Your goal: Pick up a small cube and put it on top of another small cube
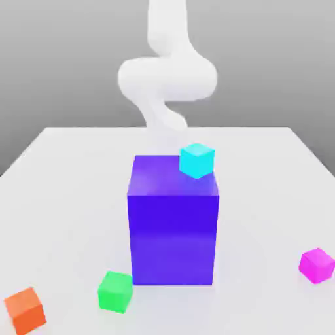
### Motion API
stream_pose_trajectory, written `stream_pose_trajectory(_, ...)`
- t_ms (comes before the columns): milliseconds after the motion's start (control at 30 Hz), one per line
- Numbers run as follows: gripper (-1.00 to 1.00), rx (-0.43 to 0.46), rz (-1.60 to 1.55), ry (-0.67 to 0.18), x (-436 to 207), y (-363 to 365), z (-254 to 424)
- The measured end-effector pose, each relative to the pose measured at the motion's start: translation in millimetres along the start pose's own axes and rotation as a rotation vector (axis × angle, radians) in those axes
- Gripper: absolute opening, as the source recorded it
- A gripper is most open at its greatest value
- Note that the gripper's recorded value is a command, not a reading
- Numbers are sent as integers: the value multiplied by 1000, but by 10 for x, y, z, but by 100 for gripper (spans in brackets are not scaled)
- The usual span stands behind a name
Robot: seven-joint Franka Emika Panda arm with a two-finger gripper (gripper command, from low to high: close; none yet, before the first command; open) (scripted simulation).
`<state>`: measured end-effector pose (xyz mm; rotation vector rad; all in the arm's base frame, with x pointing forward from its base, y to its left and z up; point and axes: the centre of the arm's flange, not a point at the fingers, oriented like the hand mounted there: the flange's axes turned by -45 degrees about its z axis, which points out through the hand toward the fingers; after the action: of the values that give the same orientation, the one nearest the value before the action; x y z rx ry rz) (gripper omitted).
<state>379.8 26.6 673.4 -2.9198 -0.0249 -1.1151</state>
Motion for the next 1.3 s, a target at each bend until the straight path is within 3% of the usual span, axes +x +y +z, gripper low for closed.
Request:
stream_pose_trajectory(400,0,80,-147,-336,-871,-1469,2130)
stream_pose_trajectory(833,0,129,-350,-690,-3179,-2797,3369)
stream_pose_trajectory(1000,0,132,-365,-721,-3730,-2873,3783)
stream_pose_trajectory(1033,-100,131,-366,-722,-3812,-2869,3863)
stream_pose_trajectory(1300,-100,132,-366,-721,-3773,-2874,3820)
